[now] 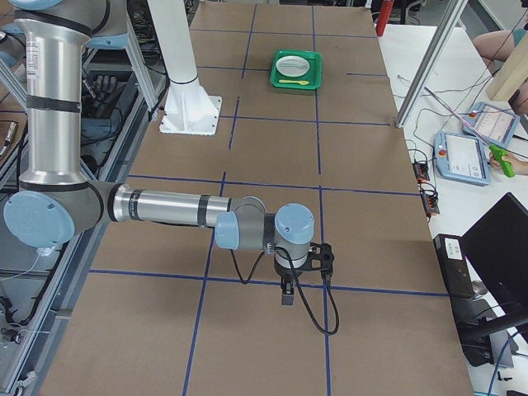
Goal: Place spoon
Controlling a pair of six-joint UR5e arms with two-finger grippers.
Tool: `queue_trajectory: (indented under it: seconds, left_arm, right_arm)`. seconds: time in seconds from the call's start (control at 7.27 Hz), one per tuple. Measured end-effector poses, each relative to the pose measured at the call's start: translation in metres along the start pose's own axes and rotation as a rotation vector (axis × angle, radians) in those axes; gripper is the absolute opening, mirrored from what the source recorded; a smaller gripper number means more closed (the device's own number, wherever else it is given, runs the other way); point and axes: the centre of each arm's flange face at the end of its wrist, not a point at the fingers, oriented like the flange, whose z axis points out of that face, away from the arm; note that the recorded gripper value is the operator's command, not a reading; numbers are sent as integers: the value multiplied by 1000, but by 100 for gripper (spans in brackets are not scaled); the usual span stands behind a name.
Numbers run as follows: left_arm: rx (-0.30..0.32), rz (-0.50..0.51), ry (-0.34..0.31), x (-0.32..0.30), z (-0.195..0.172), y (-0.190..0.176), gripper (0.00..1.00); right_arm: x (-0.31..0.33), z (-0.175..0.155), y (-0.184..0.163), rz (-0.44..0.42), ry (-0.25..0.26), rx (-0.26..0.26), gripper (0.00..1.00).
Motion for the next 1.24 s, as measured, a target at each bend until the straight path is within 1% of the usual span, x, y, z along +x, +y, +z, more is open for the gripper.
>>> queue_trajectory:
  seconds: [0.14, 0.41, 0.55, 0.69, 0.83, 0.96, 1.24]
  left_arm:
    - [-5, -31, 19, -12, 4, 13, 100]
    - [-19, -69, 29, -20, 14, 38, 100]
    - [-10, -60, 28, -20, 15, 48, 100]
    - [14, -37, 25, -19, 16, 57, 100]
    - [43, -11, 19, -18, 15, 59, 100]
    - [57, 3, 16, -17, 15, 60, 100]
    - [65, 14, 17, -16, 14, 59, 100]
  right_arm:
    - [0, 0, 0, 0, 0, 0, 100]
    - [0, 0, 0, 0, 0, 0, 100]
    - [0, 0, 0, 0, 0, 0, 100]
    - [0, 0, 0, 0, 0, 0, 100]
    - [0, 0, 0, 0, 0, 0, 100]
    - [0, 0, 0, 0, 0, 0, 100]
    - [0, 0, 0, 0, 0, 0, 100]
